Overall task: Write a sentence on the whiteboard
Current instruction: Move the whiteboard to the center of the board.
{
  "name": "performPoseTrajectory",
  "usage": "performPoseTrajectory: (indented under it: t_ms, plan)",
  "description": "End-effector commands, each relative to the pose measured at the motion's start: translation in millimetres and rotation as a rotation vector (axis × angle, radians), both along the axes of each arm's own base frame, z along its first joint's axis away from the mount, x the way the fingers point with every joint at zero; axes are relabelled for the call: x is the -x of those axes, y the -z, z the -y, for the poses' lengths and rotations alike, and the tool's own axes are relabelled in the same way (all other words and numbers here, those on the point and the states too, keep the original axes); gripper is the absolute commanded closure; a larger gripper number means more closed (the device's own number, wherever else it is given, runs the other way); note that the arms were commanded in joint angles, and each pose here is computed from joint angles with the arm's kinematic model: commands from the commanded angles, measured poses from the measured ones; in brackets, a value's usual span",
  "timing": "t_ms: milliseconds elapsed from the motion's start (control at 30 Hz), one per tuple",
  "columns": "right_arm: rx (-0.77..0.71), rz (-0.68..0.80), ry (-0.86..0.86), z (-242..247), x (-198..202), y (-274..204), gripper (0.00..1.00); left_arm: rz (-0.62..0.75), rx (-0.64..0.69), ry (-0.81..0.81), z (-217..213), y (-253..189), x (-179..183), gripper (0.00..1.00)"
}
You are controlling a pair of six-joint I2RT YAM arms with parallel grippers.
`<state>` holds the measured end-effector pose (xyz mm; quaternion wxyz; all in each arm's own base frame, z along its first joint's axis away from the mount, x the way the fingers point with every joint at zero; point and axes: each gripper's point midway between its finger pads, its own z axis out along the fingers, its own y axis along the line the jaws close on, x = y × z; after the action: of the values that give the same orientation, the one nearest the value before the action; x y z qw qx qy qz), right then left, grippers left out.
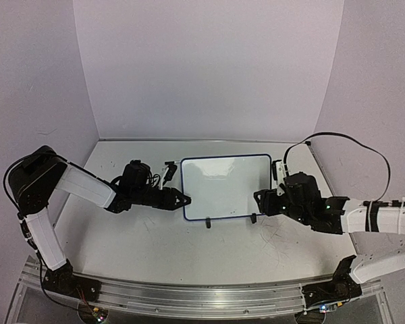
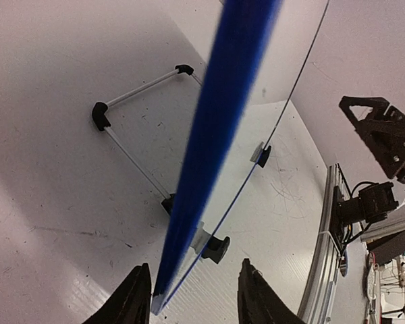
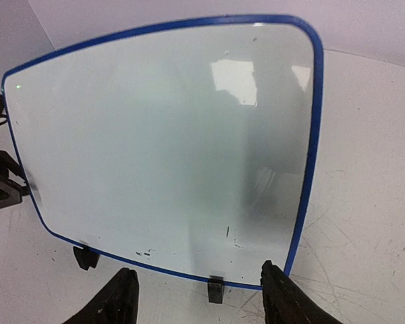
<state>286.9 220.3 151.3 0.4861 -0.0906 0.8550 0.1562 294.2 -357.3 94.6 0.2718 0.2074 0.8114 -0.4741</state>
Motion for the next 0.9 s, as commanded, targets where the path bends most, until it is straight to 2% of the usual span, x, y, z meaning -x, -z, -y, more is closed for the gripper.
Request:
performPoseTrajectory:
  t_ms: [0, 67, 133, 333, 533, 567, 700, 800, 867]
  plan:
    - [0.002, 0.057, 0.048, 13.0, -0.8, -31.3, 0.37, 0.084, 0.077, 0.056, 18.8, -24.2, -12.9, 0.66]
    - [0.001, 0.065, 0.053, 14.5, -0.8, -34.7, 0.36, 0.086, 0.075, 0.057, 21.8, -22.1, -13.0, 0.75]
    - [0.001, 0.063, 0.054, 14.6, -0.8, -34.2, 0.36, 0.09, 0.074, 0.067, 27.2, -21.0, -10.3, 0.78]
    - [0.003, 0.055, 0.051, 12.9, -1.6, -31.1, 0.36, 0.097, 0.069, 0.084, 41.1, -16.7, -6.2, 0.82]
    - [-0.003, 0.058, 0.045, 11.7, -1.3, -32.7, 0.37, 0.1, 0.062, 0.072, 42.5, -13.2, -7.7, 0.82]
    - [-0.008, 0.06, 0.045, 11.7, -1.2, -34.2, 0.37, 0.098, 0.056, 0.065, 39.9, -11.9, -7.1, 0.79]
    - [-0.03, 0.079, 0.046, 12.6, -0.5, -45.2, 0.3, 0.104, 0.039, -0.005, 13.7, -15.9, -7.1, 0.47]
    - [-0.033, 0.101, 0.061, 16.0, -1.3, -55.3, 0.16, 0.102, 0.057, -0.079, -17.6, -31.4, -10.3, 0.12]
    - [-0.027, 0.123, 0.075, 18.4, -3.4, -63.8, 0.04, 0.114, 0.081, -0.156, -43.8, -48.6, -20.4, 0.04]
